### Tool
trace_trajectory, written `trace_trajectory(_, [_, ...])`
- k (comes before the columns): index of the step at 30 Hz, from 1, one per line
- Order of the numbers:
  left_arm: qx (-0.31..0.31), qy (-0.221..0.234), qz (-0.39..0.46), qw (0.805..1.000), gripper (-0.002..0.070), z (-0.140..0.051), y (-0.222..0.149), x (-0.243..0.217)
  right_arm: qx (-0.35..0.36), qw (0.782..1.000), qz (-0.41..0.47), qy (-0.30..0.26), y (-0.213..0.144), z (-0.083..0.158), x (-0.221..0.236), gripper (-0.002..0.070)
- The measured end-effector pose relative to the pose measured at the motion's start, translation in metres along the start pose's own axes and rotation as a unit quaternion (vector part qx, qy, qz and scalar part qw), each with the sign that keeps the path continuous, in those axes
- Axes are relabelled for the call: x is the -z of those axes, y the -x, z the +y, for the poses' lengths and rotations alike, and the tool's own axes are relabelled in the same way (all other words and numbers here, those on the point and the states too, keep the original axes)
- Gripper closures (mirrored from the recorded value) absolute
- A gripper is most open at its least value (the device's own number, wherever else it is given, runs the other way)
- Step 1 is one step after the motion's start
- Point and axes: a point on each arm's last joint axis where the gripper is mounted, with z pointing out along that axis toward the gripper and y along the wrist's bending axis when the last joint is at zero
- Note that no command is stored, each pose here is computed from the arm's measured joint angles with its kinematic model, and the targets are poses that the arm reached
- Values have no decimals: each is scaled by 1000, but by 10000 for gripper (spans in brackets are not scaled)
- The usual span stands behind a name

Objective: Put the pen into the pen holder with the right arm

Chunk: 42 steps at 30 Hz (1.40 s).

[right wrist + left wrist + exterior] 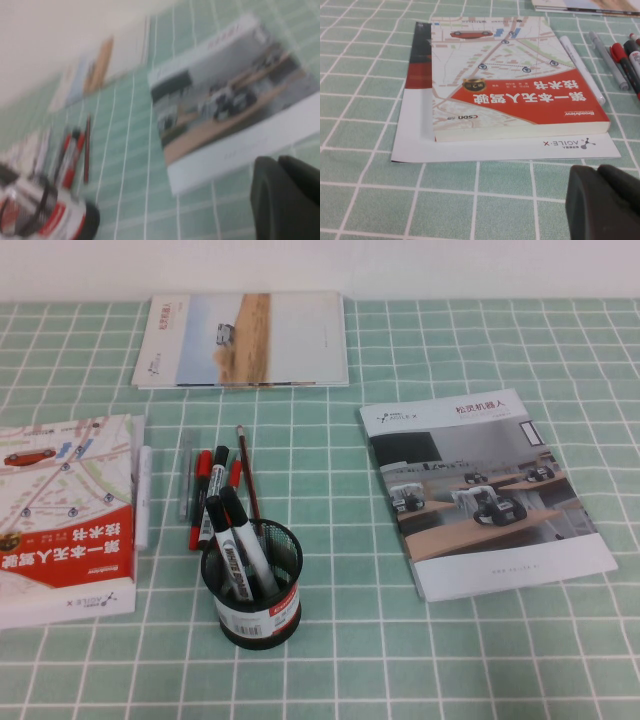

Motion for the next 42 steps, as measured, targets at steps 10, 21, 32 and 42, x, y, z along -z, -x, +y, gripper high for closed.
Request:
trace_trajectory(10, [0,0,0,1000,679,0,0,0,58,972,224,-48,66,41,-47,696])
trace_trajectory(21, [0,0,0,1000,679,0,0,0,146,921,359,-44,82,91,-161,696])
trace_trajectory(32, [0,0,0,1000,679,0,0,0,212,888,409,9,47,181,-290,696])
trace_trajectory(42, [0,0,0,1000,679,0,0,0,242,874,421,8,15,222,-376,695])
